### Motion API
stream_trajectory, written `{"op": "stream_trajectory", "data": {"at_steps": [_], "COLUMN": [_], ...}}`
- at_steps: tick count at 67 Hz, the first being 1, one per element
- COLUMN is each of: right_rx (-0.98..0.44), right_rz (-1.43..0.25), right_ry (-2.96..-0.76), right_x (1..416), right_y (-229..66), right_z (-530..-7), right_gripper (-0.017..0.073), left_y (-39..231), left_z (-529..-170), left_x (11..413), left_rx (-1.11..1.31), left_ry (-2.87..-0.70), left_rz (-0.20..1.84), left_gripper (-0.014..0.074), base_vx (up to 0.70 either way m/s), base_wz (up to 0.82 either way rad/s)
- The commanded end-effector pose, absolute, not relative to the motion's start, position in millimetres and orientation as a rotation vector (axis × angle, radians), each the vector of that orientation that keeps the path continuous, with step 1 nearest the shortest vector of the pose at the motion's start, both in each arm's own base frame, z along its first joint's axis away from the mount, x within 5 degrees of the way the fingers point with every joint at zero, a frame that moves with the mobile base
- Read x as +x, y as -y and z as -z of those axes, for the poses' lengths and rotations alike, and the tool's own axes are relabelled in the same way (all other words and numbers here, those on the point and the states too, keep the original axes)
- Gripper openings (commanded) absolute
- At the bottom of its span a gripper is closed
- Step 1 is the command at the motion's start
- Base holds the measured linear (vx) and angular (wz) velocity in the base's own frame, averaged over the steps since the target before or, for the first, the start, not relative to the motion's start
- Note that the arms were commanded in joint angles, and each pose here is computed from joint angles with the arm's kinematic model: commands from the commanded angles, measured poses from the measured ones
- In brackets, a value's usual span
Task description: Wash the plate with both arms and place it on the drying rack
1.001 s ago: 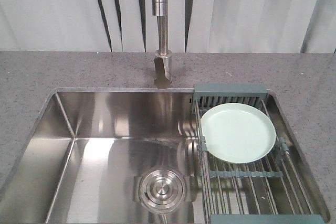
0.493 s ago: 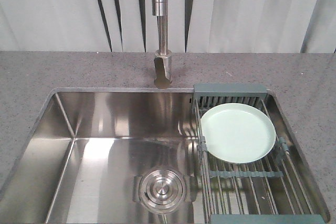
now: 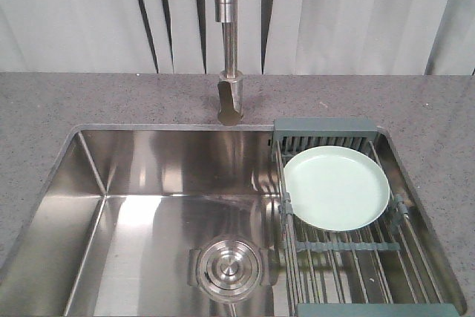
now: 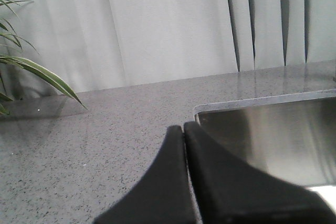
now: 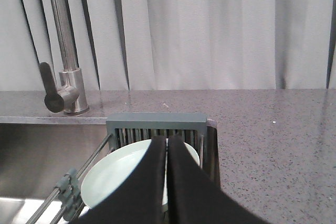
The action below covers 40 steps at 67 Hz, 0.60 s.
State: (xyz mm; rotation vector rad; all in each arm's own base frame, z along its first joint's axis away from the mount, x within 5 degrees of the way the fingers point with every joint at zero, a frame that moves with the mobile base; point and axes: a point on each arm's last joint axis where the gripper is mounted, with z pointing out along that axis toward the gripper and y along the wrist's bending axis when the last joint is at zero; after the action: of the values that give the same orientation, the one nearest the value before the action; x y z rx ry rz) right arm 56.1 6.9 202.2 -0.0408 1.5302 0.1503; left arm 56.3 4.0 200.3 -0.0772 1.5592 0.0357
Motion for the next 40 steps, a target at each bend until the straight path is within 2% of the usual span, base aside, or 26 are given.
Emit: {"op": "stream_trajectory", "data": {"at_steps": [1, 40], "right_rx": [-0.034, -0.034], "right_rz": [-0.140, -0.140], "right_ry": [-1.449, -1.449], "right_x": [55.5, 55.5], "right_y": [-6.0, -6.0], "right_z": [-208.5, -208.5], "right_gripper": [-0.0004, -0.0004], "left_y": [-4.1, -4.1], "left_z": [-215.6, -215.6], "left_x": [53.5, 53.5], "left_rx": [-0.081, -0.081], "left_ry": [-1.442, -1.442], "left_rz": [-0.033, -0.033], "left_gripper": [-0.0006, -0.0006], "base_vx": [0.00, 0.00], "base_wz": [0.00, 0.00]}}
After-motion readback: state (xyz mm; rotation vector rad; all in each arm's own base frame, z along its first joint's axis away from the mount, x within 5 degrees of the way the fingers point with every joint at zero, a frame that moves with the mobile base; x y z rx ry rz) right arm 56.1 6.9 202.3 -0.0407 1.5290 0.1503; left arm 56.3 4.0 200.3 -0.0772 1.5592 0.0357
